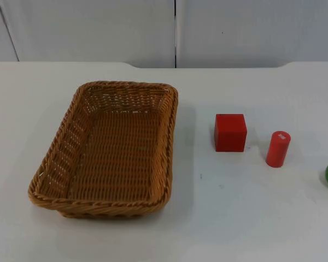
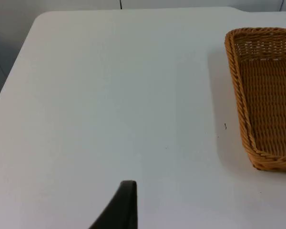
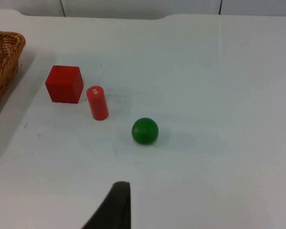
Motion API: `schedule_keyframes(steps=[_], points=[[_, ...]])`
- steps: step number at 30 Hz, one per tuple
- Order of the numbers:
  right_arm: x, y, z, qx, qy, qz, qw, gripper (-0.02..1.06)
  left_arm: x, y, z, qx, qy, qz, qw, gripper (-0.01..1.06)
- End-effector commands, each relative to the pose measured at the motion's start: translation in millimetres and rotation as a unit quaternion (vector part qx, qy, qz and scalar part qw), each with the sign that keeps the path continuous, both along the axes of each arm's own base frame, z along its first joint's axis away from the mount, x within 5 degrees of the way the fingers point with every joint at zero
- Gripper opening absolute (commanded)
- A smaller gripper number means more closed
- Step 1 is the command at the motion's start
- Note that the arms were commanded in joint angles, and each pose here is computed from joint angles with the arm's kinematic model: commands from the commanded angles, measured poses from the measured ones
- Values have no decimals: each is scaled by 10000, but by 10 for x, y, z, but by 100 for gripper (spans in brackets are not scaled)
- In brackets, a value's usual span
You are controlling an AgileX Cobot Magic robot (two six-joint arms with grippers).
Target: Pick up the basket with the left hand and place the object to the left of the red cylinder into the basket with the right hand.
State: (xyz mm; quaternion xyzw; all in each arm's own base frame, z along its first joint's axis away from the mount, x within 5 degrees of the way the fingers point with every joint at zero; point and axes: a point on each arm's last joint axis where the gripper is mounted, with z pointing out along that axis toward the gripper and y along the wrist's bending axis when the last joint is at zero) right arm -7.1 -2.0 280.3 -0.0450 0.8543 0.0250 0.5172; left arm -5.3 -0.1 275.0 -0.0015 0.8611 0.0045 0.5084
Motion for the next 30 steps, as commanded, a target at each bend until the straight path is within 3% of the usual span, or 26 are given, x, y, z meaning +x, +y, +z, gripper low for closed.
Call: schedule_keyframes(steps=[1, 30], points=[[-1, 1, -2, 13, -34, -13, 10000, 105, 28, -6, -8, -39, 32, -12, 10000, 105], [-1, 0, -2, 6, -35, -18, 10000, 105, 83, -5, -6, -22, 203, -19, 9998, 105]])
